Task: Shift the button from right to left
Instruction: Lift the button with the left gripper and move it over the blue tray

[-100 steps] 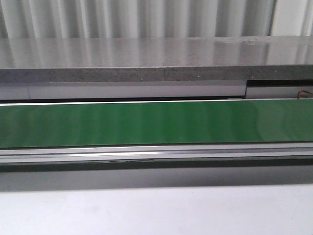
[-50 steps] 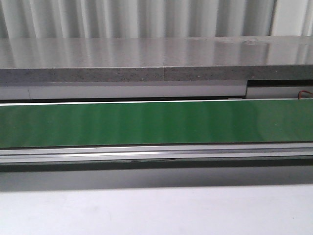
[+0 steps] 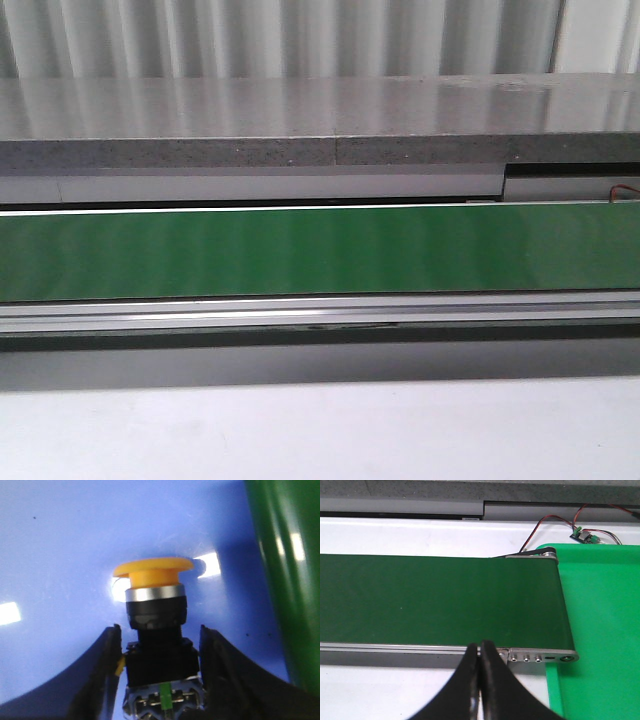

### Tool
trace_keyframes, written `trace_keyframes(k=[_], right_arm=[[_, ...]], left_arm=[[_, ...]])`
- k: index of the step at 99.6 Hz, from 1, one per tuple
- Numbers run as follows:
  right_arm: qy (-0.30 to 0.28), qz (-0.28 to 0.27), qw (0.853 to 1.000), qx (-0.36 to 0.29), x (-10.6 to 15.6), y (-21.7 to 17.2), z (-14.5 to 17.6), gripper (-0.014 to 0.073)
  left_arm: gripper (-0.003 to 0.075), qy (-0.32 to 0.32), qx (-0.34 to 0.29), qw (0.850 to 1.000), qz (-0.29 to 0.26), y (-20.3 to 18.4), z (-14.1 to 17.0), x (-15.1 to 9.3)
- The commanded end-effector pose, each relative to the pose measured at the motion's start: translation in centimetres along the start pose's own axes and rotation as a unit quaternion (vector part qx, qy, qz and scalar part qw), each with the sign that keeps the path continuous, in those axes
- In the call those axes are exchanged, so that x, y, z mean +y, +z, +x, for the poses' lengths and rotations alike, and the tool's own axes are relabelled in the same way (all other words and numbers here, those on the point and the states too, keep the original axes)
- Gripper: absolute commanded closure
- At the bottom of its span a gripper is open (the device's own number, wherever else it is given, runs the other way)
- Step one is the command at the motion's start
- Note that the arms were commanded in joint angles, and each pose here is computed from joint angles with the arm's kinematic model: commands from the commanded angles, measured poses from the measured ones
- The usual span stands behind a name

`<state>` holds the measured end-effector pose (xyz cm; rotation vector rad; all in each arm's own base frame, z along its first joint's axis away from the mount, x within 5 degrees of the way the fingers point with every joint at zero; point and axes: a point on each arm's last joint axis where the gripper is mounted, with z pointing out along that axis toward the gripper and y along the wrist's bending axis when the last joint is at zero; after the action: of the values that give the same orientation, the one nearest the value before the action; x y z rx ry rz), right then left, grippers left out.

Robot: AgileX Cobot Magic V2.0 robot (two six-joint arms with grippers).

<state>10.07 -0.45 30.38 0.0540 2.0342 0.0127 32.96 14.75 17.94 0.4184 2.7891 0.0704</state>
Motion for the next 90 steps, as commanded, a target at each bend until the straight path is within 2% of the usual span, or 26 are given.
trace_keyframes(k=[1,55,90], right_arm=[[-0.005,0.007,0.999,-0.042,-0.1,-0.36,-1.25,0.0662],[-0.005,0.007,0.999,-0.042,-0.1,-0.36,-1.25,0.0662],[-0.005,0.007,0.999,-0.042,-0.1,-0.36,-1.25,0.0662]], left_arm=[[0.0739,0.003,-0.04,0.999,-0.025,-1.82,-1.12,0.53],[0.0734,0.002,-0.041,0.999,-0.021,-1.65,-0.66,1.05],[0.0641,0.003,-0.044,0.999,-0.025,-1.66,-0.72,1.12]])
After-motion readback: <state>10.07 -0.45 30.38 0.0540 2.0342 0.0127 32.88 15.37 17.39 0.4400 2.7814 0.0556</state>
